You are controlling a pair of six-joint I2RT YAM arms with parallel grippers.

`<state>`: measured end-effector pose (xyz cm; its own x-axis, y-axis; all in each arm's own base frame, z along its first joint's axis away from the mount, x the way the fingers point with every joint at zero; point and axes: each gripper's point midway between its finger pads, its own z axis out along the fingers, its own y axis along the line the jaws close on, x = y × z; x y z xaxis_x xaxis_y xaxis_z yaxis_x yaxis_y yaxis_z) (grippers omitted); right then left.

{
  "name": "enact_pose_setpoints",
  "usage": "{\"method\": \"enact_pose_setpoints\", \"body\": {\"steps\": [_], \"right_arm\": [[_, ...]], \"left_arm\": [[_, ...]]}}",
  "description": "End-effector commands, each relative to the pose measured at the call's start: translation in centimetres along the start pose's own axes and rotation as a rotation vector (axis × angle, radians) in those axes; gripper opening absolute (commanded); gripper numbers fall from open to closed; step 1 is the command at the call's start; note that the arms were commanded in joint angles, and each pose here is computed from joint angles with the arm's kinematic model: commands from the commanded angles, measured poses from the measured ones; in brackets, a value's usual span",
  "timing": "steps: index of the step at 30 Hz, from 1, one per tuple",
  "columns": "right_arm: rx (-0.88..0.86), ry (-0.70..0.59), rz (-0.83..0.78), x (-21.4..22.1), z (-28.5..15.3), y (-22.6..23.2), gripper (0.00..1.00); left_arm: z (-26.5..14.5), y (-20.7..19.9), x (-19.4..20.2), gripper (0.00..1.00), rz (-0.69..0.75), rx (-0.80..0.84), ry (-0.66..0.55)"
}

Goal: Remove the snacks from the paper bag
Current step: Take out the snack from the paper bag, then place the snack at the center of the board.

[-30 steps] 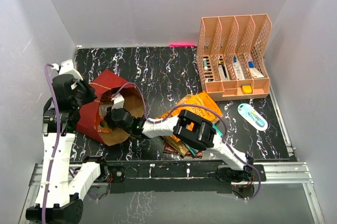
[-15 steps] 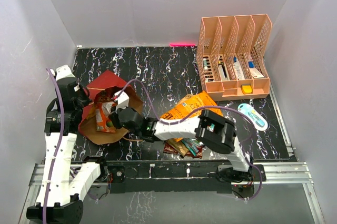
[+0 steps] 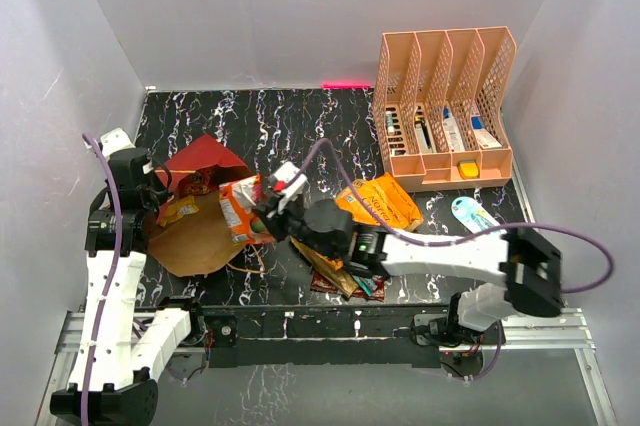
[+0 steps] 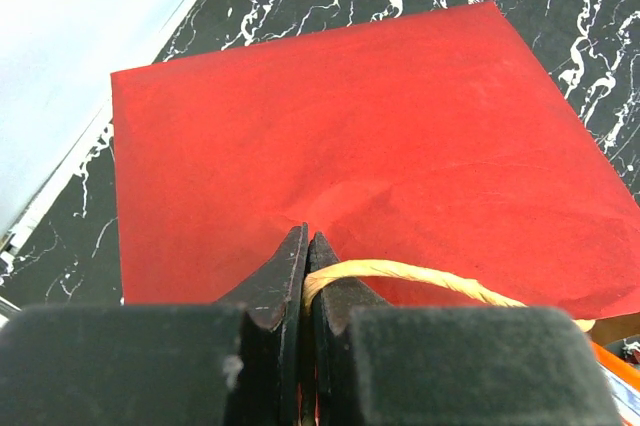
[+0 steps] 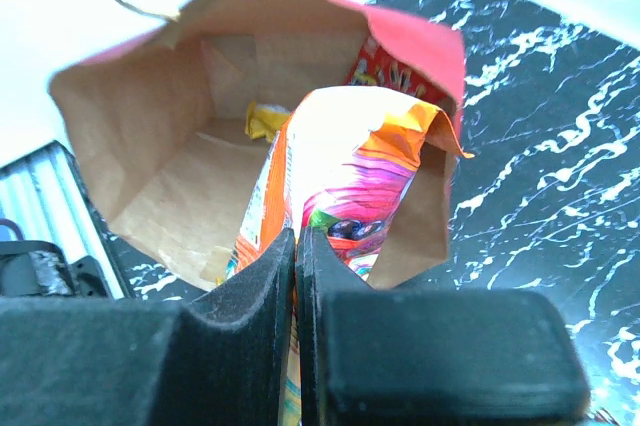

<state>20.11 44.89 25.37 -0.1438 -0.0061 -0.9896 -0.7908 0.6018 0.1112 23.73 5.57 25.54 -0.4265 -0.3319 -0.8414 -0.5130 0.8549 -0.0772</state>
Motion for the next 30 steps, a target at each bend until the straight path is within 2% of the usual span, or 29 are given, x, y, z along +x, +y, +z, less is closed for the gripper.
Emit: {"method": "enact_pose_setpoints", "body": {"steps": [1, 8, 14, 17, 21, 25, 30], "right_arm": [[-0.014, -0.221, 0.017, -7.9, -4.4, -0.8, 0.07], [0.129, -0.181, 0.086, -9.3, -10.5, -4.9, 0.07], [0.273, -0.072, 0.210, -7.3, -14.8, -8.4, 0.07], [0.321, -0.018, 0.263, -5.9, -15.6, -9.7, 0.07], [0.379, 0.043, 0.350, -3.9, -16.1, -11.6, 0.07], [0.337, 0.072, 0.454, -2.9, -15.6, -13.2, 0.07], [0.286, 0.101, 0.541, -1.8, -14.7, -15.5, 0.07]], "left_arm": [[-0.2, -0.3, 0.7, 0.00, -0.039, 0.017, 0.022], [-0.5, -0.7, 0.2, 0.00, 0.008, 0.059, -0.006], [-0.9, -2.1, -1.2, 0.00, 0.012, 0.135, -0.048], [-0.9, -3.5, -1.2, 0.00, 0.012, 0.205, -0.034], [-0.7, -5.1, -1.2, 0.00, 0.081, 0.277, 0.009], [-0.6, -6.0, -1.7, 0.00, 0.102, 0.304, 0.045], [-1.7, -7.2, -3.7, 0.00, 0.075, 0.360, 0.008]]}}
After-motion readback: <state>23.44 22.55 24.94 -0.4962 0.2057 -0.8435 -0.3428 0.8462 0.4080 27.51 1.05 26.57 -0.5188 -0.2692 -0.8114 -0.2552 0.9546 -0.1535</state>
